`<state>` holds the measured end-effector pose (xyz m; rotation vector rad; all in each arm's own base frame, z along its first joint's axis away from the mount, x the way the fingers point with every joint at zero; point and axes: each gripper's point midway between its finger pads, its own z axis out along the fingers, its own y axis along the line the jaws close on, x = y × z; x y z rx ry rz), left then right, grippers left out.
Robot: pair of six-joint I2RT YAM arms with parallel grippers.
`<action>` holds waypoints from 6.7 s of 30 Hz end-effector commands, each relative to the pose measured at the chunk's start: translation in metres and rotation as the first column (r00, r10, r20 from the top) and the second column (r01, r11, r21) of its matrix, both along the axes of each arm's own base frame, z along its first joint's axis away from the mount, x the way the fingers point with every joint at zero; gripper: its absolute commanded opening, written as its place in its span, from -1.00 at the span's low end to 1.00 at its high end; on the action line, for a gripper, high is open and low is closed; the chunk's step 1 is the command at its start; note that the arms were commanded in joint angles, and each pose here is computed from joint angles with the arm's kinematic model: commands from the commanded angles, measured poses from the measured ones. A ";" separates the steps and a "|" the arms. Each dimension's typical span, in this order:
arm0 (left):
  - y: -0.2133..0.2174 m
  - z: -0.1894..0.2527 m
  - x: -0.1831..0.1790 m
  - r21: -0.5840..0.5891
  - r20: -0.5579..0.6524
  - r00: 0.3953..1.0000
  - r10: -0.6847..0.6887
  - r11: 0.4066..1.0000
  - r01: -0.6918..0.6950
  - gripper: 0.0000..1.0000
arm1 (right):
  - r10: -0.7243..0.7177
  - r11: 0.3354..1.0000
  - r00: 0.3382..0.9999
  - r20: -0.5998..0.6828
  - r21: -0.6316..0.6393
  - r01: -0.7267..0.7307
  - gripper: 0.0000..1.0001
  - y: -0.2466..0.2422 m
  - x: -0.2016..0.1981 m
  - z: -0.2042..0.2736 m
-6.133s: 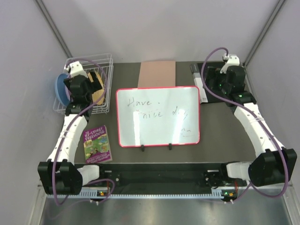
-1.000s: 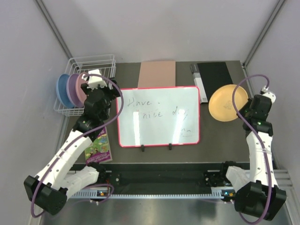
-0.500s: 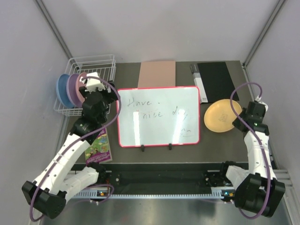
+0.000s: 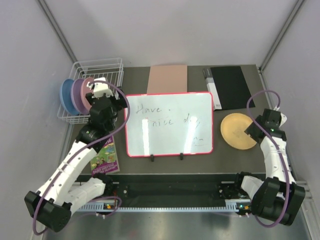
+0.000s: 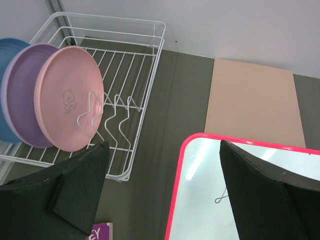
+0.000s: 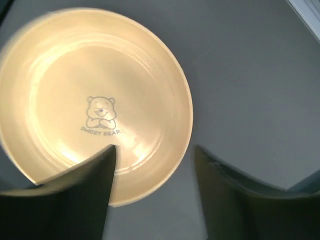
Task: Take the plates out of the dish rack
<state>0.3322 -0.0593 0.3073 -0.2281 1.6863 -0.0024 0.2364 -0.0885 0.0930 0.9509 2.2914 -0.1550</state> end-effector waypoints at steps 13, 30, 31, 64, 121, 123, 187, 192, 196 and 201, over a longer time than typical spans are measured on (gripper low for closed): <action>0.081 0.011 0.015 -0.012 0.019 0.965 0.262 0.965 -0.262 0.93 | 0.073 0.983 0.909 0.411 -0.183 0.004 0.62 -0.012 0.024 0.155; 0.185 -0.059 0.073 0.127 -0.053 0.815 0.577 0.814 -0.567 0.77 | 0.298 0.954 0.837 0.460 -0.159 -0.252 0.64 0.013 0.088 0.169; 0.187 -0.055 0.077 0.131 -0.032 0.813 0.581 0.809 -0.573 0.77 | 0.305 0.952 0.835 0.459 -0.143 -0.269 0.64 0.016 0.091 0.165; 0.198 -0.118 0.110 0.235 -0.117 0.796 0.593 0.796 -0.558 -1.00 | 0.314 0.943 0.859 0.404 -0.032 -0.330 0.59 0.020 0.120 0.114; -0.053 0.064 0.025 -0.186 0.089 0.985 -0.150 0.969 0.164 -1.00 | 0.586 0.560 0.216 0.781 -0.199 -0.804 0.67 0.190 0.066 0.269; -0.068 0.063 0.021 -0.227 0.092 0.973 -0.210 0.947 0.226 -1.00 | 0.585 0.533 0.177 0.791 -0.211 -0.819 0.67 0.207 0.064 0.275; -0.038 0.062 -0.054 0.053 0.174 0.983 -0.060 0.997 0.051 0.98 | 0.123 0.950 0.824 0.553 -0.304 0.063 -1.00 0.041 -0.027 0.234; -0.030 0.057 -0.054 0.078 0.157 0.987 -0.033 0.997 0.021 0.98 | 0.167 0.951 0.891 0.423 -0.308 -0.032 -1.00 0.053 0.006 0.193; -0.032 0.050 -0.052 0.074 0.140 0.988 -0.061 0.996 0.051 0.98 | 0.203 0.957 0.899 0.388 -0.275 -0.097 -1.00 0.045 0.024 0.167; -0.040 0.038 -0.046 0.083 0.114 0.989 -0.089 0.993 0.080 0.98 | 0.199 0.961 0.911 0.362 -0.254 -0.109 -1.00 0.012 0.022 0.143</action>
